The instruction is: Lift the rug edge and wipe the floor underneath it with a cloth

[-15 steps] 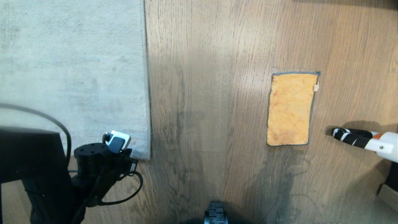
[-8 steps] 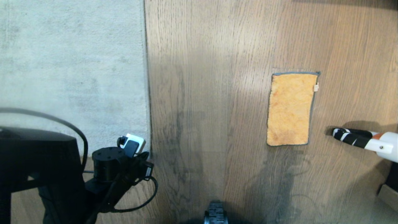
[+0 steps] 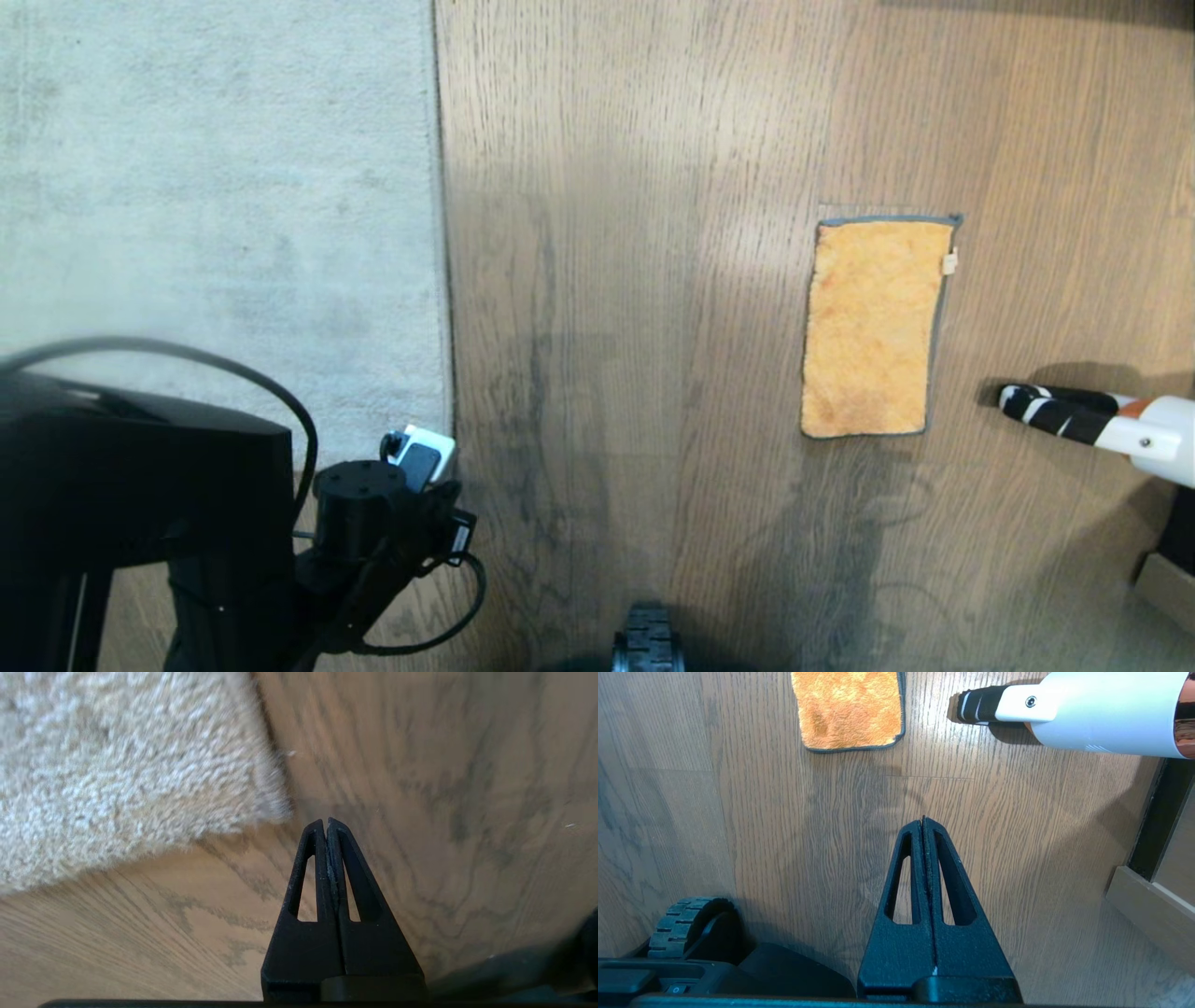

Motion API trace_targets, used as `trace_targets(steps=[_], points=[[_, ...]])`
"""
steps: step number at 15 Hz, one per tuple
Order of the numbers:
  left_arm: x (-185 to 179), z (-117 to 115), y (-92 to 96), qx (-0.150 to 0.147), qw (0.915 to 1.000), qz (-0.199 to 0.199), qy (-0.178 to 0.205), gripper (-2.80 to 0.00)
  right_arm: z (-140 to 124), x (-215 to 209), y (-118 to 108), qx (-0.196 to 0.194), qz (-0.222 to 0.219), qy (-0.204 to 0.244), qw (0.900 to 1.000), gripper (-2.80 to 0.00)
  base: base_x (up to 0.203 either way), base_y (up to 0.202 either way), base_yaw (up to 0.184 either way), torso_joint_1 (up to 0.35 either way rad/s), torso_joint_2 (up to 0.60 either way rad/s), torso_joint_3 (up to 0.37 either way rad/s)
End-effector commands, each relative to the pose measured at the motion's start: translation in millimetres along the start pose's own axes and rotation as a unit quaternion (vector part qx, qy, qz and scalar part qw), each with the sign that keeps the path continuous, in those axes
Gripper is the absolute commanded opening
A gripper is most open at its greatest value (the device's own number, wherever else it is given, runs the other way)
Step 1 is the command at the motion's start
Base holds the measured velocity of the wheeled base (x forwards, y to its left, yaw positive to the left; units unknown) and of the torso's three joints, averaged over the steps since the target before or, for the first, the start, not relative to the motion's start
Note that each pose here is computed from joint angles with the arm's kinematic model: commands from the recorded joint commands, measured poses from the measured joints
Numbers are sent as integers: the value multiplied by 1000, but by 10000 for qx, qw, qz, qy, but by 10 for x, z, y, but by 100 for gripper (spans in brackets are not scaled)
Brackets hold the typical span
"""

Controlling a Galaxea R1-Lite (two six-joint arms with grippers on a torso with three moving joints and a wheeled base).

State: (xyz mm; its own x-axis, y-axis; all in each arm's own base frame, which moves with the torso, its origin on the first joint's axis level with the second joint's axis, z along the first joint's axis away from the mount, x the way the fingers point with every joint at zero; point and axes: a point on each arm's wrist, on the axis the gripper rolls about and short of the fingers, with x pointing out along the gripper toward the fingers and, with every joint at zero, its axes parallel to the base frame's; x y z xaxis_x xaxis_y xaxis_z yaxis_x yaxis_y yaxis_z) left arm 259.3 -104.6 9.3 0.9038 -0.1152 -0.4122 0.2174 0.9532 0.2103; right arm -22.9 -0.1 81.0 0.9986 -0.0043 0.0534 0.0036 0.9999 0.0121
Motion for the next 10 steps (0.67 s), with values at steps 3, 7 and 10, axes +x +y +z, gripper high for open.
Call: trace_targets(steps=[3, 7, 10], points=[[44, -79, 73, 6, 9997, 190, 156, -280, 2, 1, 0, 2, -2, -1, 10000, -280, 0, 0, 0, 0, 0, 0], [115, -109, 173, 46, 9992, 394, 30, -280, 2, 1, 0, 2, -2, -1, 10000, -280, 0, 0, 0, 0, 0, 0], [110, -125, 193, 30, 9990, 437, 42, -280, 1, 1, 0, 2, -2, 2, 10000, -280, 0, 0, 0, 0, 0, 0]])
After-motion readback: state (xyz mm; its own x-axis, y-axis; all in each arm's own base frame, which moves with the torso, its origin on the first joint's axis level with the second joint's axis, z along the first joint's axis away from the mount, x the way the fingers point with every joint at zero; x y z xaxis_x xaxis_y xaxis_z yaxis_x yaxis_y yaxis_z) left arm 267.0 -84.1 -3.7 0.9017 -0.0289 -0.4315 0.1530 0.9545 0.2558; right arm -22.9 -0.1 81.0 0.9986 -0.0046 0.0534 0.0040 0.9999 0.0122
